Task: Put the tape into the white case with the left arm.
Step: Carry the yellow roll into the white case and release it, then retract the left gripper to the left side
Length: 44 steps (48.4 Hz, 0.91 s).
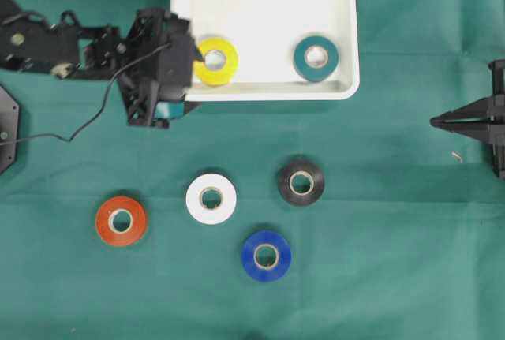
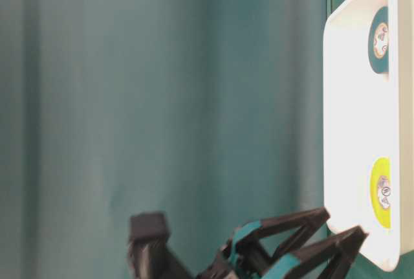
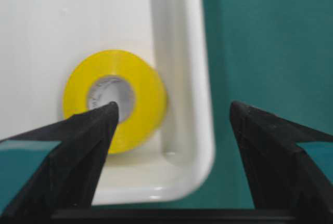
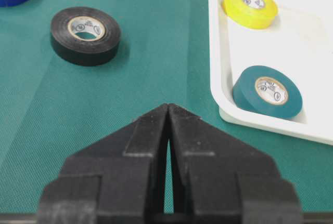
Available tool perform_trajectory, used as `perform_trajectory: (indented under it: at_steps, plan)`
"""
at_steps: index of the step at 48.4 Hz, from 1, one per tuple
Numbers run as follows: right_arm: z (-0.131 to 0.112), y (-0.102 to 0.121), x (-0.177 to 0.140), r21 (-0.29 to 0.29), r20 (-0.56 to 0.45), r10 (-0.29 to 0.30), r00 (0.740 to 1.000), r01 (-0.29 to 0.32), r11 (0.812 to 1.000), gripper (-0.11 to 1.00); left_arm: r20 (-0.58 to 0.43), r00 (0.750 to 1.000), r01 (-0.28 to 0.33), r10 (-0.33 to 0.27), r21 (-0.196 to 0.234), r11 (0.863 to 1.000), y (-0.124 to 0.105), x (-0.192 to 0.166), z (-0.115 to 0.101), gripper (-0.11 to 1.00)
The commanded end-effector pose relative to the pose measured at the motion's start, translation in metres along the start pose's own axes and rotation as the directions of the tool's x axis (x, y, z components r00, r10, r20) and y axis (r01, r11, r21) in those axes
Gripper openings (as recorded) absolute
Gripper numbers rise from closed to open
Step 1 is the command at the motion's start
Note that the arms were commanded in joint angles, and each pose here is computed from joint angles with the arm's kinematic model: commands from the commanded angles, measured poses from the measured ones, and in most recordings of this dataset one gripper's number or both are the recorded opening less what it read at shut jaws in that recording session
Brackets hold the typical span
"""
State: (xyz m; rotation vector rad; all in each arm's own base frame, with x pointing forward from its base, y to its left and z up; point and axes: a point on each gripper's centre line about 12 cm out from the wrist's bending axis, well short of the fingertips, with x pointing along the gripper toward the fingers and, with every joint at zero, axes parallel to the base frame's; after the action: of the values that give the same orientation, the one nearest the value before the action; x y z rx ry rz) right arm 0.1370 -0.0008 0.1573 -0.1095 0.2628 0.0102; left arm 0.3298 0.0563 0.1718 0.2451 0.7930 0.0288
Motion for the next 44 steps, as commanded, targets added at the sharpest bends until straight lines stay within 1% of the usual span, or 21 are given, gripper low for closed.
perform_trajectory:
  at_steps: [1,6,8,10,17,22,26,33,44]
  plan:
    - [0.005,0.000,0.000,0.000,0.015,0.000,1.000,0.000,1.000,-0.09,0.088,0.996,-0.009,0.008,0.014,1.000,-0.006,-0.018,0.011,0.87]
    - [0.005,0.000,0.001,0.000,0.015,0.000,1.000,0.000,1.000,-0.09,0.137,0.991,-0.008,0.005,0.023,1.000,-0.014,-0.030,0.009,0.87]
    - [0.005,0.000,0.000,0.000,0.015,0.000,1.000,0.000,1.000,-0.09,0.153,0.988,-0.006,0.003,0.017,1.000,-0.017,-0.034,0.007,0.87]
    - [0.004,0.000,0.001,0.000,0.014,0.000,1.000,0.000,1.000,-0.09,0.167,0.986,-0.003,0.003,0.002,1.000,-0.019,-0.038,0.005,0.87]
    - [0.004,-0.001,0.001,0.000,0.014,-0.002,1.000,0.002,1.000,-0.09,0.210,0.978,0.016,0.000,-0.077,0.997,-0.026,-0.053,0.001,0.87]
    - [0.004,0.000,0.001,0.000,0.014,0.000,1.000,0.000,1.000,-0.09,0.230,0.973,0.041,-0.016,-0.108,0.993,-0.033,-0.063,-0.003,0.87]
    - [0.004,0.000,0.001,0.000,0.014,0.000,1.000,0.000,1.000,-0.09,0.243,0.970,0.063,-0.035,-0.109,0.992,-0.041,-0.069,-0.007,0.87]
    - [0.005,0.000,0.000,0.000,0.015,0.000,1.000,0.000,1.000,-0.09,0.281,0.957,0.100,-0.070,-0.094,0.991,-0.054,-0.083,-0.010,0.87]
    - [0.004,0.000,0.001,0.000,0.014,0.000,1.000,0.000,1.000,-0.09,0.311,0.944,0.135,-0.106,-0.071,0.988,-0.066,-0.094,-0.013,0.87]
